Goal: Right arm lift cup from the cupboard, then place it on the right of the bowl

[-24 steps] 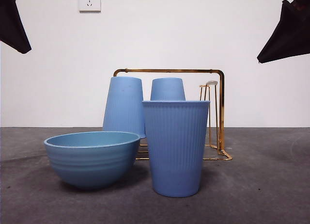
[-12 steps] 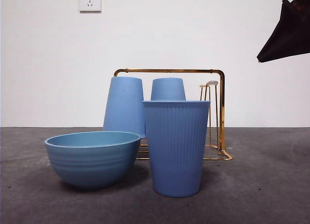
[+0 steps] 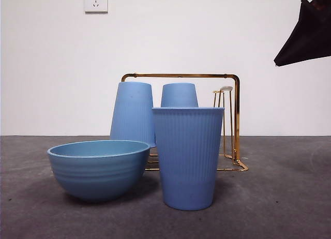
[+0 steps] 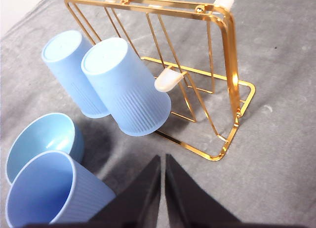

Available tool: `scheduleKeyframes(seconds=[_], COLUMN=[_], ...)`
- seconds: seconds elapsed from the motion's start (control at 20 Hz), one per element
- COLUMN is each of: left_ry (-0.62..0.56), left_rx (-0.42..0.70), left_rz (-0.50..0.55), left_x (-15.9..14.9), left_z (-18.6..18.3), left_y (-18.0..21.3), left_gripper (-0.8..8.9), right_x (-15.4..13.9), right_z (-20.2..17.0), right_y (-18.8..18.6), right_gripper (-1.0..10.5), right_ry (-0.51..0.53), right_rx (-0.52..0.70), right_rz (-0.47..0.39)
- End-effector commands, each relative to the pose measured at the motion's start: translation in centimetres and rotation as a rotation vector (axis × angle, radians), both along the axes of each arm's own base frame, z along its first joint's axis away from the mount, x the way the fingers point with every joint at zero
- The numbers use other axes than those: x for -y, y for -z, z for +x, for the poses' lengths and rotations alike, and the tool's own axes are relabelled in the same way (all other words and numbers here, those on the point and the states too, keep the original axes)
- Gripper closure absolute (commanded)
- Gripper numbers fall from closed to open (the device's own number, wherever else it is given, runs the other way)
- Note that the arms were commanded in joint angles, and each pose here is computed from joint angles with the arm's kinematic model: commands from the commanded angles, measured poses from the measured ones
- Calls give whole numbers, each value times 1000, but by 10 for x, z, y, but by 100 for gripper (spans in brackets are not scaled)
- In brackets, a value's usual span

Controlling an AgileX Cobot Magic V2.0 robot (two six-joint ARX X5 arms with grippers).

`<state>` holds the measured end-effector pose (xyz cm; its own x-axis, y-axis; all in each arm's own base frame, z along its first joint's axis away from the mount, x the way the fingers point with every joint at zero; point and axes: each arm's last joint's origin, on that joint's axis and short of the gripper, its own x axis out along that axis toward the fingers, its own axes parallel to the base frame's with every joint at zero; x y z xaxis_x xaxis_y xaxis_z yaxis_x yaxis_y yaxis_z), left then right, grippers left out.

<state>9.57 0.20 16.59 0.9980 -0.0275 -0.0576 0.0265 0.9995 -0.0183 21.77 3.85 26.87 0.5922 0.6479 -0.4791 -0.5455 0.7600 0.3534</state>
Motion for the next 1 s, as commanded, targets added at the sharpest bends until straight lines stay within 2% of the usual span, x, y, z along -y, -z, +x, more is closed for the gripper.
scheduleKeyframes(seconds=[0.05, 0.2, 0.3, 0.4, 0.5, 0.6, 0.75, 0.85, 1.0], left_ry=[-6, -6, -6, -6, -6, -6, -6, -6, -6], left_rx=[-7, -7, -7, -7, -7, -7, -7, -7, -7], left_rz=[-14, -14, -14, -14, -14, -14, -14, -14, -14], left_x=[0, 0, 0, 0, 0, 0, 0, 0, 0], left_z=[1, 1, 1, 1, 1, 1, 1, 1, 1], left_y=[5, 5, 5, 5, 5, 5, 5, 5, 5], left_gripper=[806, 806, 806, 806, 806, 806, 806, 806, 806], right_x=[-1, -1, 2, 3, 7, 15, 26, 31, 32], right_z=[2, 2, -6, -22, -50, -77, -105, -115, -120], right_y=[-2, -3, -10, -7, 9, 31, 66, 85, 103], right_gripper=[931, 931, 931, 931, 931, 931, 931, 931, 931], right_ry=[0, 5, 34, 68, 180, 323, 528, 587, 607], right_rx=[1, 24, 119, 279, 446, 582, 662, 686, 683], right_rz=[8, -10, -102, -255, -328, -345, -372, -364, -334])
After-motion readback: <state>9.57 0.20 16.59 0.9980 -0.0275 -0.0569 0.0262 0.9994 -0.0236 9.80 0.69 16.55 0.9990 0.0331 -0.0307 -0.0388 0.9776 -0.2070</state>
